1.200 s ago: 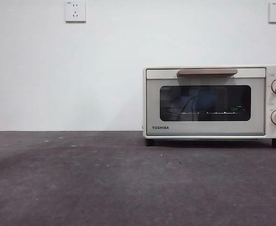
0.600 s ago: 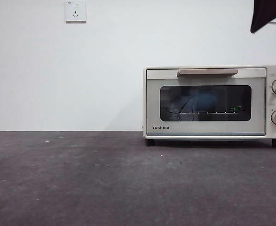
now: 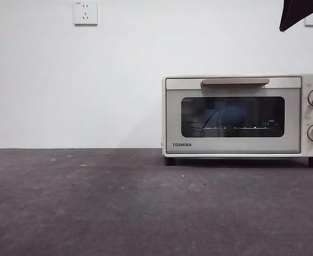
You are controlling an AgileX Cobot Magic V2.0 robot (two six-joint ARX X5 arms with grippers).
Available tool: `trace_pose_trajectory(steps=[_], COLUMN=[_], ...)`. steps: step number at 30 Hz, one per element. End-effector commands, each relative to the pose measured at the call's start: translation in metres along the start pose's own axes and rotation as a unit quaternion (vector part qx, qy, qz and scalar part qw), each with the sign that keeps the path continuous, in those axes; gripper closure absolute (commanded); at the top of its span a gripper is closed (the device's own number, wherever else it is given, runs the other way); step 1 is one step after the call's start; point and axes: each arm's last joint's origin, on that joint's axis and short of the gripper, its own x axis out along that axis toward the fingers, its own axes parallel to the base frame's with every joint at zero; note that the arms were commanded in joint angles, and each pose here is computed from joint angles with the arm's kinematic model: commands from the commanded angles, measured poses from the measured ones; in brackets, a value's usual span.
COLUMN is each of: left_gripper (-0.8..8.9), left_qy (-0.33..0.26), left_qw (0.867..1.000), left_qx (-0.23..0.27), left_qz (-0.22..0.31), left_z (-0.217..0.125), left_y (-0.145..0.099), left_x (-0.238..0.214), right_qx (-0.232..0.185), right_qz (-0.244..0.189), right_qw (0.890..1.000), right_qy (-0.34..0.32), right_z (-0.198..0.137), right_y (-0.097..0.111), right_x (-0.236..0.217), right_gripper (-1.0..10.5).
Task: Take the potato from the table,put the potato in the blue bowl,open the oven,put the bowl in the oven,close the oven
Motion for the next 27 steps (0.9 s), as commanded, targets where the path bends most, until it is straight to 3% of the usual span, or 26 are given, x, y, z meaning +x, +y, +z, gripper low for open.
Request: trace_pose_trajectory(steps=[1,14,19,27], left_gripper=[8.17,8.17,8.17,8.17], left_qy=[0.008,0.013,0.034,0.034], left_qw=[1.0,0.998,0.994,0.995], left_qx=[-0.017,-0.023,-0.049,-0.047], left_qz=[0.006,0.051,0.087,0.077], left_z=[-0.009,-0.021,-0.026,-0.026], left_y=[0.001,0.003,0.005,0.004], left_x=[0.001,-0.005,-0.006,-0.006], right_qx=[-0.003,-0.003,-0.003,-0.003], right_qz=[-0.001,-0.001,-0.001,-0.001], right_qw=[1.0,1.0,1.0,1.0], right_qy=[0.0,0.0,0.002,0.002], right_z=[0.0,0.0,-0.001,-0.001], right_y=[0.0,0.0,0.0,0.0], right_x=[0.002,0.002,0.002,0.002], right_gripper=[9.5,9.5,9.4,9.4])
